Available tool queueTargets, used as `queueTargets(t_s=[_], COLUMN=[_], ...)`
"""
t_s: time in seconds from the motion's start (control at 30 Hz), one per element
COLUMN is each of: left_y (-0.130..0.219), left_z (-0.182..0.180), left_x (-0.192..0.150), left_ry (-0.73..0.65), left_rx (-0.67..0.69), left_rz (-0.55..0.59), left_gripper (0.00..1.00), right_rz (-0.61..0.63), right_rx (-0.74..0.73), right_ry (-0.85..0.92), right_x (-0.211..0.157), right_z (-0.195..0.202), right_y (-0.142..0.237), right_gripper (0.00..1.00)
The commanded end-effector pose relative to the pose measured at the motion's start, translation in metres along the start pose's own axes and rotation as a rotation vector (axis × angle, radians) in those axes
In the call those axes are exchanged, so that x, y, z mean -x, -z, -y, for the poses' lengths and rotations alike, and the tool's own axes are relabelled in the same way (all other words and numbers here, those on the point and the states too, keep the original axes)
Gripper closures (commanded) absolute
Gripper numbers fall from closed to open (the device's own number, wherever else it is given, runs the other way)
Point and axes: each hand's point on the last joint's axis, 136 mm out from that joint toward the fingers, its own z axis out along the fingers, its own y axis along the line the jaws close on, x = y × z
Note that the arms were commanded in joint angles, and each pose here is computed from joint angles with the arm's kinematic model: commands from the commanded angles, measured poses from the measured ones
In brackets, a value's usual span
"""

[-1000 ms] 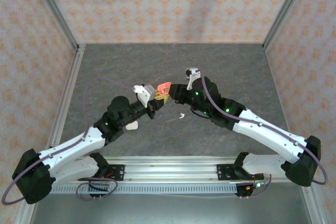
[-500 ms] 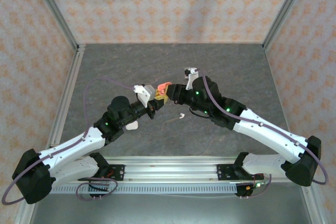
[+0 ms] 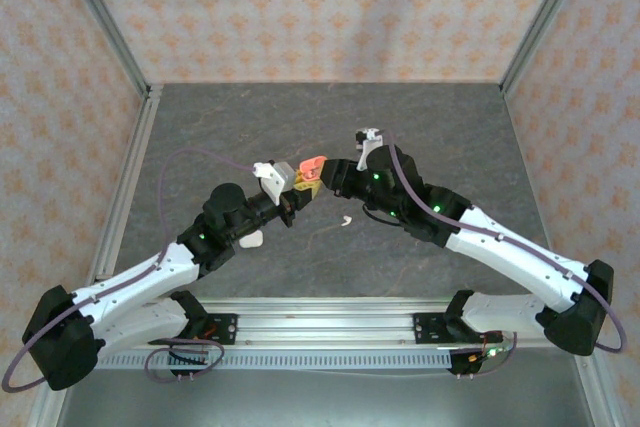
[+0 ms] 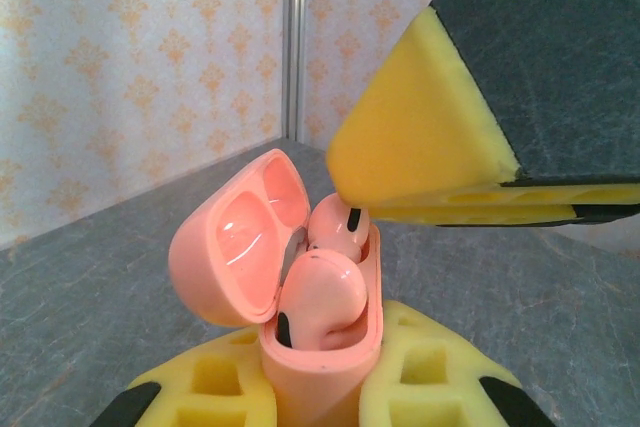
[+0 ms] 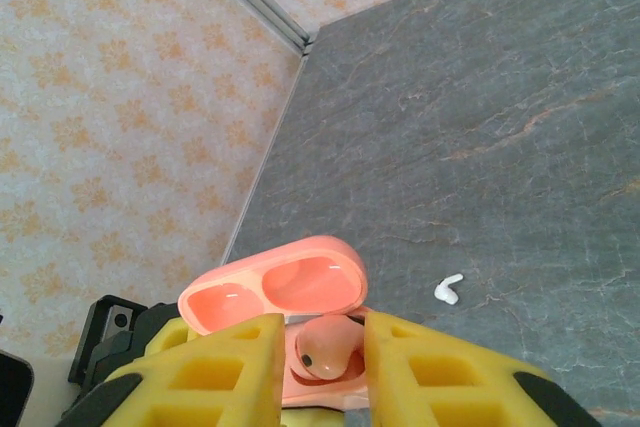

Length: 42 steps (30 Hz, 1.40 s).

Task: Insert wireless bluetooth earbuds into charging case

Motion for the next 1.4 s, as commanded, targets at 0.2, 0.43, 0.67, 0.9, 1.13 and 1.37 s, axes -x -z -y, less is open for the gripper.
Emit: queueTargets(t_s=[0.2,0.43,0.67,0.9,1.13,1.37], left_y=[0.002,-0.007,-0.009,-0.007,-0.008,-0.013], left_z=[0.017,0.037,0.046,0.051,0.052,0.052], left_x=[0.018,0.026,0.036,0.047,0.05,0.053], left_ry=[-0.001,0.044,0.099,0.106,0.109,0.119], left_rx=[-0.084,-0.238,-0.336,-0.375,-0.381,-0.388], left_rz=[0.038,0.028,0.033,0.049,0.043,0.041], left_gripper=[1.0,1.0,1.0,1.0,1.0,1.0], right_rz=[0.075,0.027,-0.014,-0.131,-0.207,-0.29], right_rx=[0.011,-0.044,-0.032,-0.047,0.141,0.242], right_ry=[0.03,0.125,0.04,-0.096,-0.245,-0.25], right_x=[0.032,0.034,0.045,0.034,0.026,0.013], right_z=[-0.019,-0.017,-0.002,0.025,0.016,0.007], right_y=[0.037,0.044,0.05,0.038,0.021,0.012], right_gripper=[0.67,0.59,0.57,0.68,0.84,0.88])
